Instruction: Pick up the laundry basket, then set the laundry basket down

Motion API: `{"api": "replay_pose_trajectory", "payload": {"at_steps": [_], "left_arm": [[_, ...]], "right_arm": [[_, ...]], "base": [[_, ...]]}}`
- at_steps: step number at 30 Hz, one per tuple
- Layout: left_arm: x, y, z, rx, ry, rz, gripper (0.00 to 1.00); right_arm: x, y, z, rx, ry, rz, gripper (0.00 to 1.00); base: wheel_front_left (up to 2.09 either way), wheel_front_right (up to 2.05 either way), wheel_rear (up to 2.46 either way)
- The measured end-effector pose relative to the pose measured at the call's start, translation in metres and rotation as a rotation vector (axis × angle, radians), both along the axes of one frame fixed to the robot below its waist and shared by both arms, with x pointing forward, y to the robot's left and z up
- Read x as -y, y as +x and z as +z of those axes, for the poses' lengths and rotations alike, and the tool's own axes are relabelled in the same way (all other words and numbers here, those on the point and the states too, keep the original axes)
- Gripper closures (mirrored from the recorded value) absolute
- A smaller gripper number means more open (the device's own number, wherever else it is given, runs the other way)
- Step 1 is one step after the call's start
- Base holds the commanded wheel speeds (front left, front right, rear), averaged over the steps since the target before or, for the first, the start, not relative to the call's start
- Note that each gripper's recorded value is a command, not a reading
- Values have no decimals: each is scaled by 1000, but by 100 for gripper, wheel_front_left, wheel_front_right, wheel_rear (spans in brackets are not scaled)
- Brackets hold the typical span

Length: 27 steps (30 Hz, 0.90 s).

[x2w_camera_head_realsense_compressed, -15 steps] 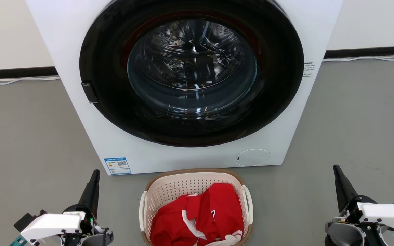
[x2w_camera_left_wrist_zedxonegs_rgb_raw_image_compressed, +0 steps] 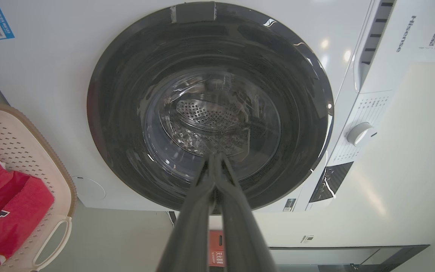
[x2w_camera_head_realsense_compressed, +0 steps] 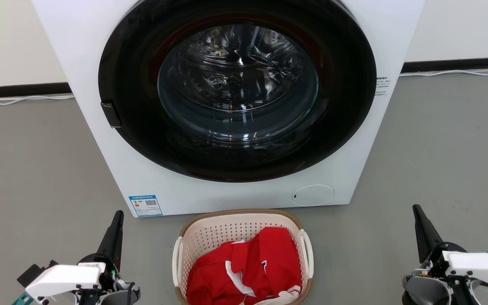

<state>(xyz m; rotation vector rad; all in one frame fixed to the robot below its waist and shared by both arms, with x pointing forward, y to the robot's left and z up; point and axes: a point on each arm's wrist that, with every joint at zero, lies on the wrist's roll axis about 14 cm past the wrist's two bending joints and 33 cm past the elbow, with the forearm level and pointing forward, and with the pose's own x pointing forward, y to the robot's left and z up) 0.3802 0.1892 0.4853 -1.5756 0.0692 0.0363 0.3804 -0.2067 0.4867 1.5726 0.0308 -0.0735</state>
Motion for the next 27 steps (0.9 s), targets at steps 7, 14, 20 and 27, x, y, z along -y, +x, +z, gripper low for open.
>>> {"api": "replay_pose_trajectory", "payload": {"at_steps": [7,14,20,27], "left_arm": [[0,0,0,0,0,0,100],[0,0,0,0,0,0,100],[0,0,0,0,0,0,100],[0,0,0,0,0,0,100]], "right_arm": [[0,0,0,0,0,0,100],[0,0,0,0,0,0,100],[0,0,0,0,0,0,100],[0,0,0,0,0,0,100]], "base": [[0,0,0],[0,0,0],[0,0,0],[0,0,0]]}}
